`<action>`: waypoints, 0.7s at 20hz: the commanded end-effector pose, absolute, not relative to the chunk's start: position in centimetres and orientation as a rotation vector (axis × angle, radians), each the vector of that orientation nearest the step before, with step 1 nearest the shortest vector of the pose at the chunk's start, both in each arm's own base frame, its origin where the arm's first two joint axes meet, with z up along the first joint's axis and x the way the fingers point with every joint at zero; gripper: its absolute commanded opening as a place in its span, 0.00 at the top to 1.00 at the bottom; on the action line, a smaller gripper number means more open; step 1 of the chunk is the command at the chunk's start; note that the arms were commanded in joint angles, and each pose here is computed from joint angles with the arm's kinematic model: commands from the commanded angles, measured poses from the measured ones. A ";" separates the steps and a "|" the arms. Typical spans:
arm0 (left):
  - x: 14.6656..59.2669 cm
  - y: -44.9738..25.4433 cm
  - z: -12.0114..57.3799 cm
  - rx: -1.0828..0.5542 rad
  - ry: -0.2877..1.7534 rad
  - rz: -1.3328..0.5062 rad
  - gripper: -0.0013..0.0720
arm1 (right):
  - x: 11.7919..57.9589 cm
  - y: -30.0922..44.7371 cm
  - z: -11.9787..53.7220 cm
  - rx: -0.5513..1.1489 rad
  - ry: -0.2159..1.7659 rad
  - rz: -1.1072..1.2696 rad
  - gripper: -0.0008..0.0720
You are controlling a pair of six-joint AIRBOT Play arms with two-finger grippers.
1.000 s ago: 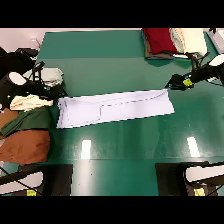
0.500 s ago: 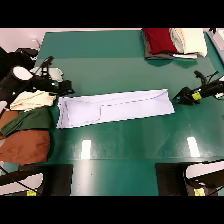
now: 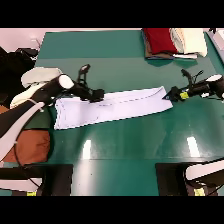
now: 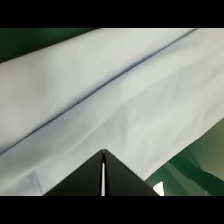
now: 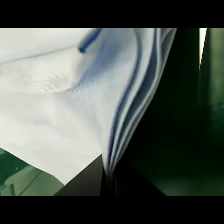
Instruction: Fold the shirts.
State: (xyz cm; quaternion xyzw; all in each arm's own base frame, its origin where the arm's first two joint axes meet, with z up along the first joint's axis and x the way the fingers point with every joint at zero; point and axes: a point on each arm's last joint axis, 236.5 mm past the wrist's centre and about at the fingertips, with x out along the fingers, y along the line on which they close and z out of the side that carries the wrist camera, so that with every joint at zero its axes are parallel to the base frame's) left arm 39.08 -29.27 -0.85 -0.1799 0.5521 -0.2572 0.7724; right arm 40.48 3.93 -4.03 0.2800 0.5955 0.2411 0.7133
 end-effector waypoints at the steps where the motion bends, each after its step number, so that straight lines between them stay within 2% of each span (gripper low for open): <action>1: 39.6 -33.2 -3.2 -0.366 1.227 -0.590 0.95 | 41.4 6.3 3.5 0.625 1.137 0.623 0.97; 8: 41.0 -36.4 -5.5 -0.341 1.251 -0.623 0.95 | 40.0 13.9 18.3 0.442 0.936 0.813 0.97; 14: 41.1 -36.4 -5.9 -0.346 1.254 -0.616 0.95 | 38.0 21.3 24.1 0.350 0.863 0.963 0.97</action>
